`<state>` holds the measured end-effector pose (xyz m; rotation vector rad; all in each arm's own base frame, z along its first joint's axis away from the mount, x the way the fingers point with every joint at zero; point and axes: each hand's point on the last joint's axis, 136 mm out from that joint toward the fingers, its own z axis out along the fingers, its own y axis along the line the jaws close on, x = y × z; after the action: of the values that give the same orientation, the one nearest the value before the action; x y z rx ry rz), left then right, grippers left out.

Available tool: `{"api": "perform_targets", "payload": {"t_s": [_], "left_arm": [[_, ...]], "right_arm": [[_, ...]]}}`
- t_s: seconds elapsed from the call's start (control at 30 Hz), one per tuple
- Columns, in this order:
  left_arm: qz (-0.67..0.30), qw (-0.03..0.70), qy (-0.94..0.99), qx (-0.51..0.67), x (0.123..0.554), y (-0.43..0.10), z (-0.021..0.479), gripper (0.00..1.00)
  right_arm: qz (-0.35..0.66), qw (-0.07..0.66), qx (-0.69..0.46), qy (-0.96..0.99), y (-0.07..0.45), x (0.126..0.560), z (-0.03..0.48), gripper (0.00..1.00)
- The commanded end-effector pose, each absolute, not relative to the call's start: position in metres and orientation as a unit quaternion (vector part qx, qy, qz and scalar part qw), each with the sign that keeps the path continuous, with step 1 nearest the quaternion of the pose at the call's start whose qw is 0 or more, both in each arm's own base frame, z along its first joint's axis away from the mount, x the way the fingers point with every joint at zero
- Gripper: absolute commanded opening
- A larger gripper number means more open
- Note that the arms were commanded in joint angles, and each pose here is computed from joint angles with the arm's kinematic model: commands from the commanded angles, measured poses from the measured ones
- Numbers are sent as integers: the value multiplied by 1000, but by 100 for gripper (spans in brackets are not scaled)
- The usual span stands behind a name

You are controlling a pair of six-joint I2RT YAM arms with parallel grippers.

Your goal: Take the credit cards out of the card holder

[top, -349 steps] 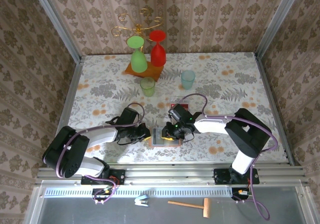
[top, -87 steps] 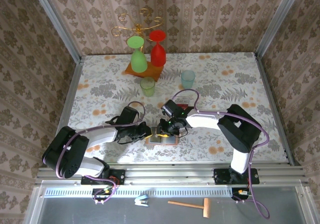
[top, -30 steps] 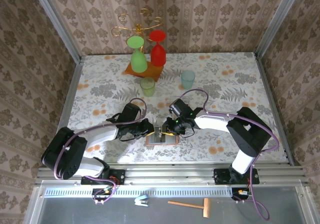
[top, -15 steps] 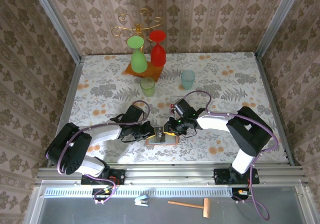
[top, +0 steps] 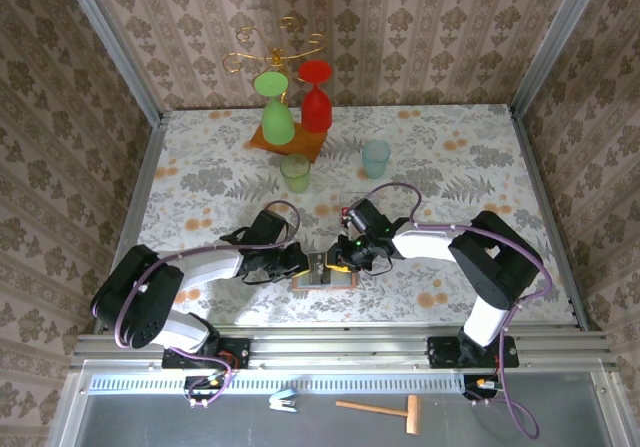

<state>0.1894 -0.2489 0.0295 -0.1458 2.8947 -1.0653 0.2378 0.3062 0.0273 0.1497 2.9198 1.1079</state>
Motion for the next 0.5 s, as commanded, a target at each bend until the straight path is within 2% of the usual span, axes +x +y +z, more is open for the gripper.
{"api": "perform_targets", "payload": {"t_s": [0.0, 0.47], "left_arm": [[-327, 18, 944, -45, 185, -243, 19, 6], [-326, 13, 944, -45, 184, -244, 16, 5]], "right_arm": [[363, -11, 52, 930, 307, 233, 20, 22], [400, -10, 62, 914, 315, 234, 30, 16]]}}
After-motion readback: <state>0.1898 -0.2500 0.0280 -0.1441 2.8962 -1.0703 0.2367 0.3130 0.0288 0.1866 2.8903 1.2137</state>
